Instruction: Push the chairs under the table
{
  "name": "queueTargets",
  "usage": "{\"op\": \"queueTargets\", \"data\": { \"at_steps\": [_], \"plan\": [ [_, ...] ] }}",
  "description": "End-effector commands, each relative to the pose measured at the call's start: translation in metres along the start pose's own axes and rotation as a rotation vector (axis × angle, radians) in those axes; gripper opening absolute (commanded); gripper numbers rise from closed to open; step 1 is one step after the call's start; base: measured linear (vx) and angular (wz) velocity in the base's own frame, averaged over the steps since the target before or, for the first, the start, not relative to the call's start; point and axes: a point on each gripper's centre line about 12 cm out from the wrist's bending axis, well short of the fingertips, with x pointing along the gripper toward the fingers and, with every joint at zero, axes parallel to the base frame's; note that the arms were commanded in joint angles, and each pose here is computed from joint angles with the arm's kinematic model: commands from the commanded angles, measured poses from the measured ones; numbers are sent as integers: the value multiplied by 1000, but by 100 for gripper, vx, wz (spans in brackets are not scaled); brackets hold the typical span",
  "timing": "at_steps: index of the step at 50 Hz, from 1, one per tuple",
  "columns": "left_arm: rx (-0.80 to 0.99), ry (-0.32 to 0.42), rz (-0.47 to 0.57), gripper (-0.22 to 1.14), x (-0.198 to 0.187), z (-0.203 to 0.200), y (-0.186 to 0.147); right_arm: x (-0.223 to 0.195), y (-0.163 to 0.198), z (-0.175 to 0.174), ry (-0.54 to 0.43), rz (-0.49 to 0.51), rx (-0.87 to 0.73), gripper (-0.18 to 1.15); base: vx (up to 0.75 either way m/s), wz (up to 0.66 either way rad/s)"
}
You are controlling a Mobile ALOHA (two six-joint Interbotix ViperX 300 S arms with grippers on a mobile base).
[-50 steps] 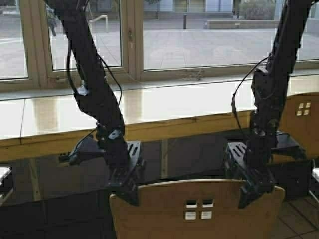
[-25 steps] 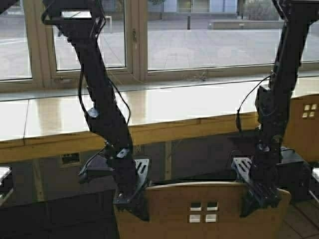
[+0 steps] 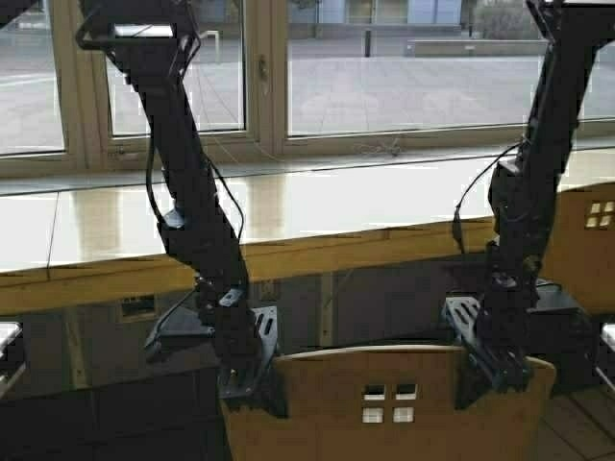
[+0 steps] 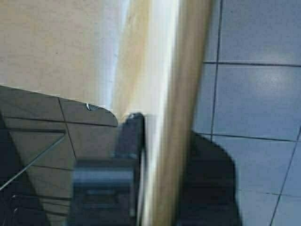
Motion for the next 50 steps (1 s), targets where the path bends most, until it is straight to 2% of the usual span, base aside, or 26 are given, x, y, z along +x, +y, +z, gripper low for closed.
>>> {"op": "queueTargets", "data": {
  "at_steps": [1,10,21,31,50],
  "plan": [
    [53,-11,3,3,-20,-2,5,-8,42,-1,-4,90,-176,4,1,-4],
    [57,-24,3,3,-23,-2,7,-7,49,-3,9,102,-200,4,2,-4],
    [55,-22,-19,3,-21,-3,-2,-6,46,-12,35,89,-217,4,6,1],
    [36,-32,-47,3,-20,-2,-12,-2,58,-11,39,114,-228,4,8,4],
    [19,-50,-53,3,-19,0,-13,12,53,-12,68,90,-275,4,15,9]
  ]
}}
